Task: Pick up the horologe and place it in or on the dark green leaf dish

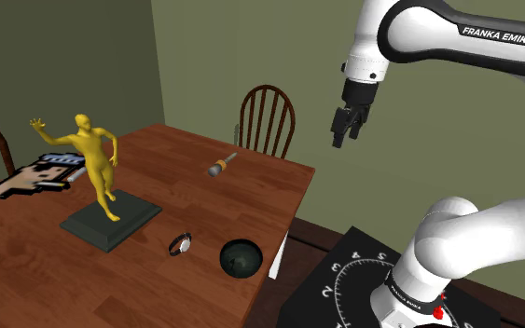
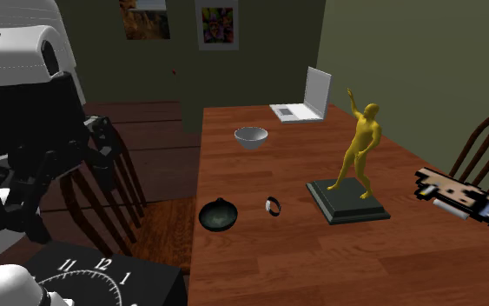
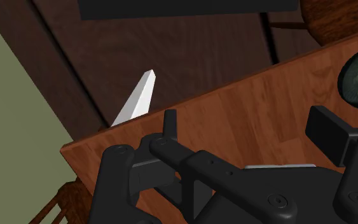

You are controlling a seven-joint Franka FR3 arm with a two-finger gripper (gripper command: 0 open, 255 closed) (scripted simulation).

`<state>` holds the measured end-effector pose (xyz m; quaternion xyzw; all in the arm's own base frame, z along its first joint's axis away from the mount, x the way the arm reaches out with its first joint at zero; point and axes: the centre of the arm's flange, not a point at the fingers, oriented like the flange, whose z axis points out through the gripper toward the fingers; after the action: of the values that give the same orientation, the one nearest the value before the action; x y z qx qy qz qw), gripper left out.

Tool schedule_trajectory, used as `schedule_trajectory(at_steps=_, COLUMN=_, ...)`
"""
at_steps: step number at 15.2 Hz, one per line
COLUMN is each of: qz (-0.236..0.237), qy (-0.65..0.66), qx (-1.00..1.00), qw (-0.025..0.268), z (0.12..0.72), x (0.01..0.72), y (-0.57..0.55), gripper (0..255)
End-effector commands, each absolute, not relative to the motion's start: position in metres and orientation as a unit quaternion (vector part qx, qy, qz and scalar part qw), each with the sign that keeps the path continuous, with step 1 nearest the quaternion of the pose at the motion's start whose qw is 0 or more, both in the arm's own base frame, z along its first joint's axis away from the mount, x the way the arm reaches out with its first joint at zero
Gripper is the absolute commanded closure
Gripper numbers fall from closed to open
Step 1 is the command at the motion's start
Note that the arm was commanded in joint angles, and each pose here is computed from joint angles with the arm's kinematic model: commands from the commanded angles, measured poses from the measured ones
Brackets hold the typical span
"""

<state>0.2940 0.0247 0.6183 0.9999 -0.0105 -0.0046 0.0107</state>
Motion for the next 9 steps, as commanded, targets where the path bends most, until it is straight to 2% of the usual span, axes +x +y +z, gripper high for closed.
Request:
schedule_trajectory(at_steps=1, qz=-0.005, qy=-0.01, qx=1.0, qw=0.011, z=0.618, x=0.294, y=0.025, gripper=0)
schedule_trajectory(at_steps=9, qz=-0.02, qy=0.023, qx=0.999, qw=-0.013, z=0.563, x=0.363, y=0.081, gripper=0)
